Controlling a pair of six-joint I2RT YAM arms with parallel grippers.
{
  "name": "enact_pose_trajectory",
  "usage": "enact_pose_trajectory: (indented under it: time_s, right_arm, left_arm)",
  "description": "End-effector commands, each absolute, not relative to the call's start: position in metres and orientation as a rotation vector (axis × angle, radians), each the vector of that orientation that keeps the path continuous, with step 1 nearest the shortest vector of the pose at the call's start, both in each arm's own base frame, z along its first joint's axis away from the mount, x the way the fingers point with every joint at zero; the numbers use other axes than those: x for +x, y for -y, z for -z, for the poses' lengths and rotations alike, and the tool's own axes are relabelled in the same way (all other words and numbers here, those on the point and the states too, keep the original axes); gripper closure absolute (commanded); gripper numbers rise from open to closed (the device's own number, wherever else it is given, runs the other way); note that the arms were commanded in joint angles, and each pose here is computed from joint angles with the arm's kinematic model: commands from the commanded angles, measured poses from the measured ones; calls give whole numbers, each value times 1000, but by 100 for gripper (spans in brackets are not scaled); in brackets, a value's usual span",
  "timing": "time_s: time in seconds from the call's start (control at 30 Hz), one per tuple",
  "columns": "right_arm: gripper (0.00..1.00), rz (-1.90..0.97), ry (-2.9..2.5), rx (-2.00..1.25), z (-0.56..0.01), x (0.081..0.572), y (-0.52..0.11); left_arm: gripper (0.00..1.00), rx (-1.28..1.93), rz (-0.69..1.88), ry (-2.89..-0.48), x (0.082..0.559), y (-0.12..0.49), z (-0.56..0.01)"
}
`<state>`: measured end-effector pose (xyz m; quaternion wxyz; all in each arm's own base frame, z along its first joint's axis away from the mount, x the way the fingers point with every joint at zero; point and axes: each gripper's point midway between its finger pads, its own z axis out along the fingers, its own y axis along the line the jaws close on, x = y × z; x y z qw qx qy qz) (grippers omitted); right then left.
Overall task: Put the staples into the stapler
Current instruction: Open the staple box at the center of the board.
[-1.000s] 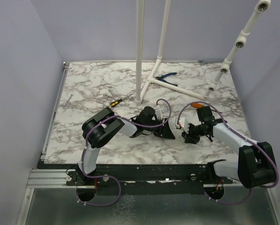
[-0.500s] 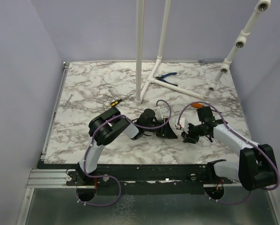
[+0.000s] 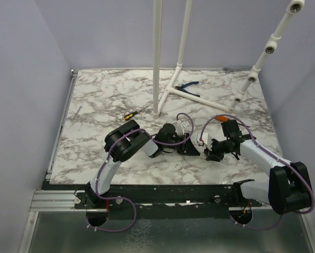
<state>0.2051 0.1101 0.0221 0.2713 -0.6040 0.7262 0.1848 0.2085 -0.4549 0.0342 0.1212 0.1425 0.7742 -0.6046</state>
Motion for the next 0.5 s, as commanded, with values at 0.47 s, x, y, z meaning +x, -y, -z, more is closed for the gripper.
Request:
enact_pose_trajectory:
  time_s: [0.47]
  right_arm:
    - [71, -500, -2040, -1640, -9, 200, -101]
  left_arm:
    - [100, 366, 1779, -2269, 208, 459, -28]
